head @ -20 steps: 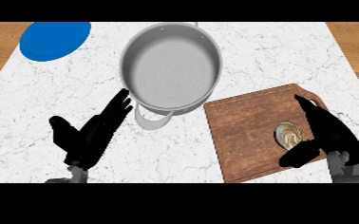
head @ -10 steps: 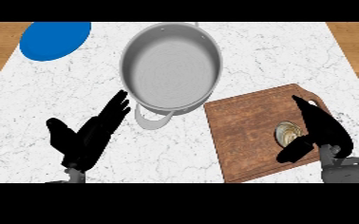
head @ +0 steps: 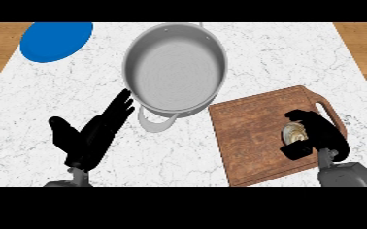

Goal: Pick the cupcake from the cutting board and place it in the pot

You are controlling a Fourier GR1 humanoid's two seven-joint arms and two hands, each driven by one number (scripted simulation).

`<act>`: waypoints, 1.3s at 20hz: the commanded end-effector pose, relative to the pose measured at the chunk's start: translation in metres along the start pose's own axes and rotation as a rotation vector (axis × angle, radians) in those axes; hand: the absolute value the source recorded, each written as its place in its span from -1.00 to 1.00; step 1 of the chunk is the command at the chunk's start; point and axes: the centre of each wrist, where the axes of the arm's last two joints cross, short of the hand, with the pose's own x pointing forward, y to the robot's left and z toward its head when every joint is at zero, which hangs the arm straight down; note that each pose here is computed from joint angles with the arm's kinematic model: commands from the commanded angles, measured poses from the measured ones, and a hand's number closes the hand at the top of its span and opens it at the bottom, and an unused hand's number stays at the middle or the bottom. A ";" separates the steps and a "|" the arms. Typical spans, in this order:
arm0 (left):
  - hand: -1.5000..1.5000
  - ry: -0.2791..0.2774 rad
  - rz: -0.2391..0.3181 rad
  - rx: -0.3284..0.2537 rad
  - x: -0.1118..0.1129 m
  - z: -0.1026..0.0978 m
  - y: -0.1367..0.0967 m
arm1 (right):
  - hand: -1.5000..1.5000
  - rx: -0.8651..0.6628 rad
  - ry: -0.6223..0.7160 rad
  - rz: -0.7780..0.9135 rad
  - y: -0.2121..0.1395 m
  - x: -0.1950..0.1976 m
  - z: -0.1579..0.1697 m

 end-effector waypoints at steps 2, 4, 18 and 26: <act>0.00 0.012 0.001 0.008 0.006 -0.001 0.005 | 1.00 0.017 -0.128 -0.018 0.024 0.008 0.001; 0.00 0.003 0.006 -0.013 0.005 0.011 -0.025 | 1.00 0.021 -0.135 -0.024 0.017 -0.003 -0.007; 0.00 0.015 -0.008 -0.007 -0.010 0.004 -0.004 | 1.00 -0.023 -0.266 0.107 0.103 0.065 0.086; 0.00 0.005 0.010 0.014 -0.007 0.007 0.006 | 1.00 -0.229 -0.246 0.110 0.081 0.068 0.132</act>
